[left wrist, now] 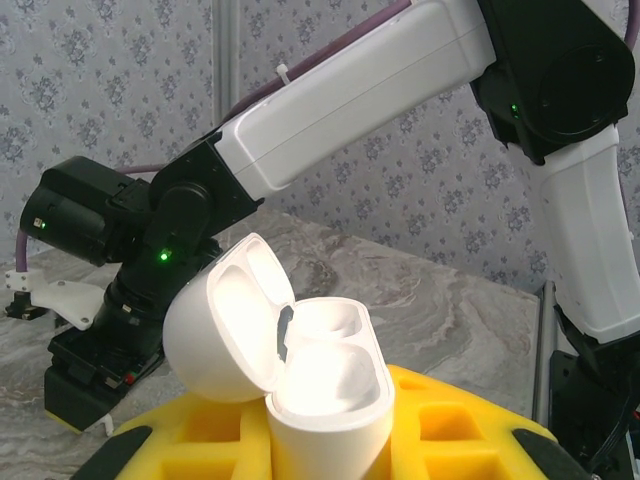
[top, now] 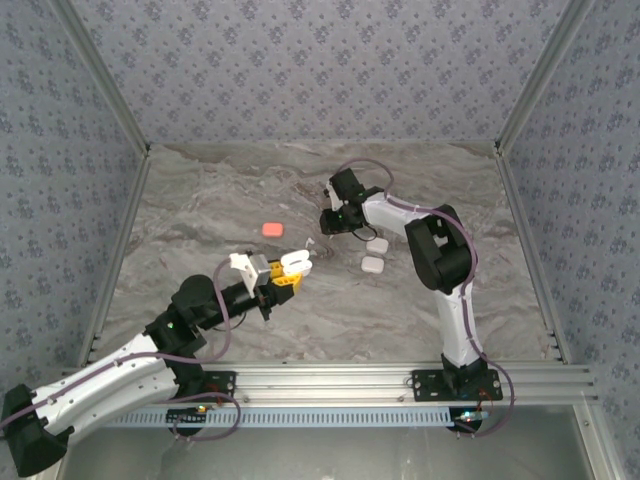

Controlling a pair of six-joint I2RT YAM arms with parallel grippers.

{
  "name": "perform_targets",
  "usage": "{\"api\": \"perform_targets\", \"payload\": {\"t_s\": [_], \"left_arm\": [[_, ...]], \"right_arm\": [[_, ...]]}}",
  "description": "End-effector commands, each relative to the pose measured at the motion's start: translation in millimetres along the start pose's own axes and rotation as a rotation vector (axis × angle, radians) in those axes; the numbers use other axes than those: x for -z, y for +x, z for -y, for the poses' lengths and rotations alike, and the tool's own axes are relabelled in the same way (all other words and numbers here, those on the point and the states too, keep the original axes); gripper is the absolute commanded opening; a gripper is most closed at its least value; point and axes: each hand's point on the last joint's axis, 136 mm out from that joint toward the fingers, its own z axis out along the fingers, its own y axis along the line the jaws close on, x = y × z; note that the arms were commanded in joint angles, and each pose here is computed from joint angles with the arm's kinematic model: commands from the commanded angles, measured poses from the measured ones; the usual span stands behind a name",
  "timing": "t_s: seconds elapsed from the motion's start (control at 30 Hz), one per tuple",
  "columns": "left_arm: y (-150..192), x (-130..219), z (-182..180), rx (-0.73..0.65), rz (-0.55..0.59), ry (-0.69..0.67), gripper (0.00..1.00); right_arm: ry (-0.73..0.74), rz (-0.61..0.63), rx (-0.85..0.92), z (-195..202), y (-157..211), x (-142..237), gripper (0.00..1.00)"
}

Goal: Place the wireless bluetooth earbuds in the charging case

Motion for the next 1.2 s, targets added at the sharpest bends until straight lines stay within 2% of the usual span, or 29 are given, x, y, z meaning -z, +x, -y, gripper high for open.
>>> {"api": "perform_targets", "payload": {"t_s": [0.0,0.2,0.37,0.57,0.73,0.8,1.0,1.17], "left_arm": [[-3,2,0,0.011,0.018,-0.007,0.00],[-2,2,-1,0.013,0.013,-0.010,0.00],[-2,2,-1,0.015,0.013,-0.011,0.00],[-2,2,-1,0.016,0.013,-0.012,0.00],[-2,2,-1,0.015,0.012,-0.014,0.00],[-2,1,-2,0.015,0.013,-0.014,0.00],[-2,-1,0,0.020,0.011,-0.003,0.00],[-1,-7,2,0.033,0.009,0.014,0.00]], "right_arm": [[0.018,-0.082,-0.001,-1,29,0,0.34],[0.017,-0.083,0.000,-2,32,1,0.33],[0.005,-0.078,-0.001,-3,34,4,0.37],[0.014,-0.075,0.004,-1,34,5,0.32],[0.010,-0.070,0.009,-2,32,7,0.20],[-0.003,-0.046,0.017,-6,27,11,0.19],[-0.024,0.104,0.049,-12,5,49,0.19],[-0.055,0.278,0.111,-21,-7,113,0.18]]}}
